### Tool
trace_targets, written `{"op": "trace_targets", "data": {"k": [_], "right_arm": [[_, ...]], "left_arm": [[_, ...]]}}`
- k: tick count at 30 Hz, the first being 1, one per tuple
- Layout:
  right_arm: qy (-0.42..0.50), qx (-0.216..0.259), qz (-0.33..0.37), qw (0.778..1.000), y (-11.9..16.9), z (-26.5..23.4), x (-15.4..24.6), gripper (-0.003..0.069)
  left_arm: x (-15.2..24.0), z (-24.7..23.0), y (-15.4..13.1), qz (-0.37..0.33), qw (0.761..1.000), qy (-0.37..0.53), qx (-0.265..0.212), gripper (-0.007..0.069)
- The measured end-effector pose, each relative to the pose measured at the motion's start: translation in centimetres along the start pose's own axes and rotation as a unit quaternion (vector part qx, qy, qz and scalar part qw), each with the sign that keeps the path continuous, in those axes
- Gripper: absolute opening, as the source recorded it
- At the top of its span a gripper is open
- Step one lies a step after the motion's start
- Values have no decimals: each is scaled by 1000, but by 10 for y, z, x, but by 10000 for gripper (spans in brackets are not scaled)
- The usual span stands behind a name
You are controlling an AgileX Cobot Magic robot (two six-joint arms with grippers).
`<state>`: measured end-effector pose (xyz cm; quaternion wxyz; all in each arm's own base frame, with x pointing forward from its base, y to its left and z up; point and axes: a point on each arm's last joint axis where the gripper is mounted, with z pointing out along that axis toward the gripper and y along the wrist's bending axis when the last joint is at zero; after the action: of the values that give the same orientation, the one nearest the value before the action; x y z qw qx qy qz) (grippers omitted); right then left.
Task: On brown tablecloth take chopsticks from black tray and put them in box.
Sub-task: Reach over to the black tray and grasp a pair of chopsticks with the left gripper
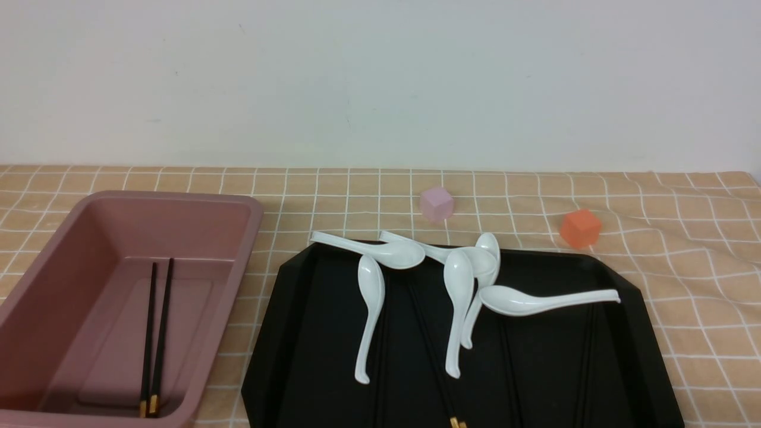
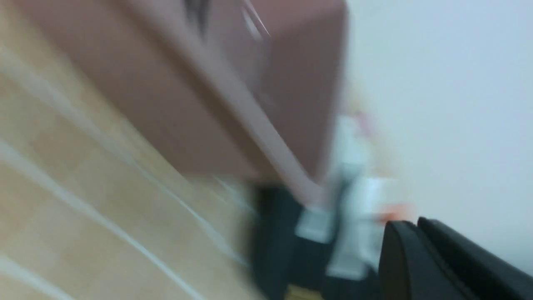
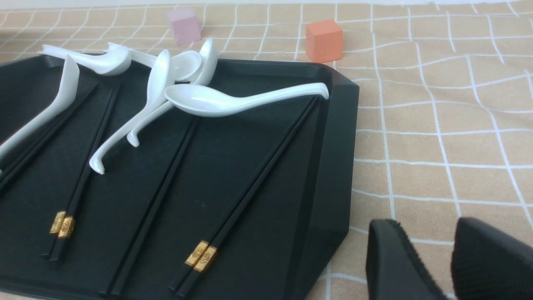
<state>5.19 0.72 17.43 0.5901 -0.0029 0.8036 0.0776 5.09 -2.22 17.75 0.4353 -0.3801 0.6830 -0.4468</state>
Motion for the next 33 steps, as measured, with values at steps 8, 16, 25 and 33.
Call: {"op": "trace_targets", "data": {"k": [8,16,25,33], "right_arm": [[0,0,0,1000,0,0,0,240],[0,0,0,1000,0,0,0,240],[0,0,0,1000,0,0,0,240],[0,0,0,1000,0,0,0,240]], "left_arm": [[-2,-1,-11,-209,976,0,65,49],[-24,-5,-20,-227,958,-103,141,54],[-45,-45,-108,-92,953,-148,248,54],[-31,30,-145,158,968,176,-82,-13]]}}
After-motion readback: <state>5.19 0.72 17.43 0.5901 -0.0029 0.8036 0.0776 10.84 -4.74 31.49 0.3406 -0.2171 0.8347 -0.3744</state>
